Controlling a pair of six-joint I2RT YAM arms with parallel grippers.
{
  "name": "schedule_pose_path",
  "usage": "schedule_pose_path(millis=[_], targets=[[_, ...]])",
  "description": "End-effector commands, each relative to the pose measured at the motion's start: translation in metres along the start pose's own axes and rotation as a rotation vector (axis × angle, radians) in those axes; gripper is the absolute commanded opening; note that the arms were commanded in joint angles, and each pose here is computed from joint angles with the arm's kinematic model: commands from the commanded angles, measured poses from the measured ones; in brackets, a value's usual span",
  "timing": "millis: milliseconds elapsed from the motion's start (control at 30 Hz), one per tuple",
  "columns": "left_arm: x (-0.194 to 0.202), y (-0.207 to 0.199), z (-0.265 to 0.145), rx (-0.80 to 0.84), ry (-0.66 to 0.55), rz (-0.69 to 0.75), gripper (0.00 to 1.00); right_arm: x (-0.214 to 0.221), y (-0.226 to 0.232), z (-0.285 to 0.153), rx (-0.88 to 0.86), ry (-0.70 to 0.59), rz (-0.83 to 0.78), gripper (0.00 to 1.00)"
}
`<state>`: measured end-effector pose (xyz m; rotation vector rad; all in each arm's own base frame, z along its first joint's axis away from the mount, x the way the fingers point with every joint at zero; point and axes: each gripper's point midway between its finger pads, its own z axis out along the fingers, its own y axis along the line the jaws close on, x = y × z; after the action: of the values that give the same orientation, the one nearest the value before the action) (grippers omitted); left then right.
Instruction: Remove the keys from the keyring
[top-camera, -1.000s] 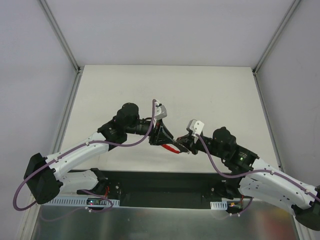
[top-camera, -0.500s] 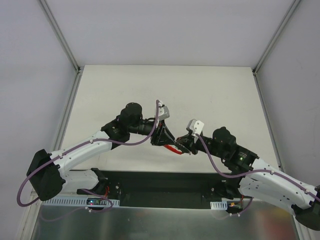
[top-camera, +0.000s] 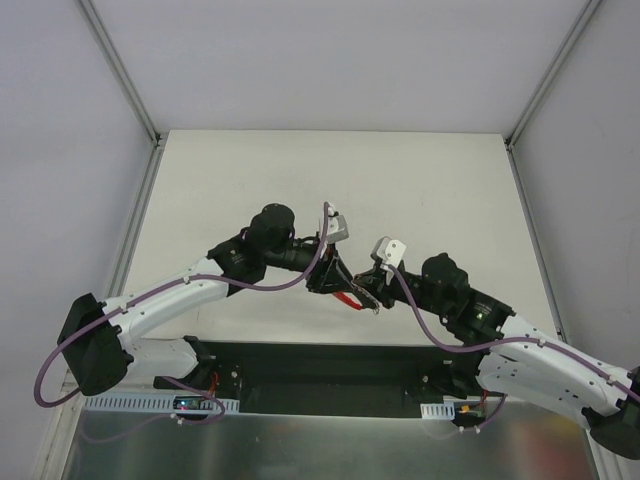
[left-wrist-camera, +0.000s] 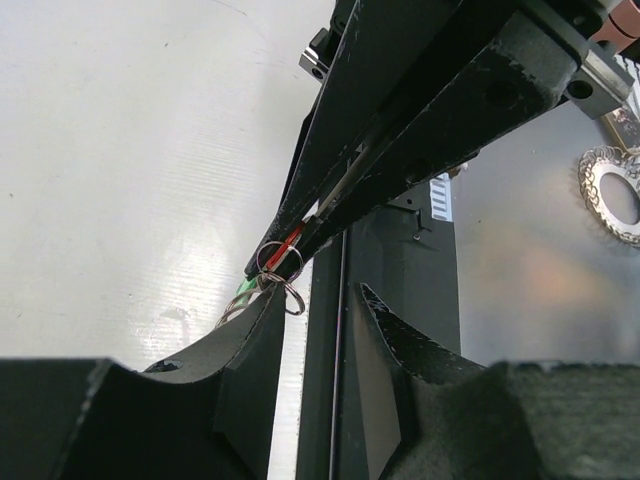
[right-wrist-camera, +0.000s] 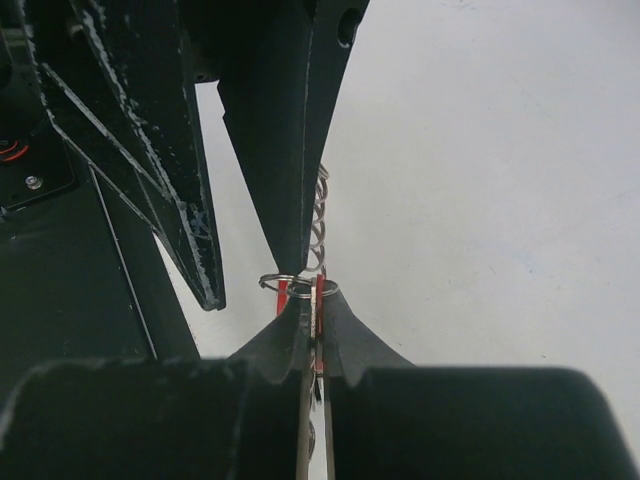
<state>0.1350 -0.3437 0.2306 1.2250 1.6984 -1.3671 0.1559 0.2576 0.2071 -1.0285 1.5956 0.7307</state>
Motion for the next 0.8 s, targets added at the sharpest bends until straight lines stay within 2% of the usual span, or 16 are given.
schedule_pose_path(millis=[0,67,233,633,700,733,767], targets=[[-0.015,-0.002,0.002,-0.024,-0.009,0.061,0.32,-0.037,-0.005,-0.002,0.025,-0.107,0.013,0.01],[-0.012,0.003,0.003,-0.053,0.009,0.069,0.32,-0.037,-0.005,-0.001,0.029,-0.106,0.016,0.01],[-0.015,0.011,0.001,-0.128,0.008,0.085,0.41,-0.038,-0.006,-0.002,0.033,-0.106,0.024,0.01],[-0.007,0.019,0.011,-0.148,0.039,0.087,0.36,-0.043,-0.002,0.001,0.013,-0.114,0.036,0.01],[-0.004,0.019,0.012,-0.148,0.044,0.085,0.31,-0.043,-0.002,0.001,0.013,-0.116,0.040,0.01],[-0.004,0.019,0.012,-0.147,0.044,0.085,0.25,-0.043,-0.002,0.000,0.011,-0.118,0.043,0.01],[-0.003,0.019,0.012,-0.147,0.047,0.084,0.14,-0.041,-0.002,0.000,0.011,-0.113,0.044,0.01]])
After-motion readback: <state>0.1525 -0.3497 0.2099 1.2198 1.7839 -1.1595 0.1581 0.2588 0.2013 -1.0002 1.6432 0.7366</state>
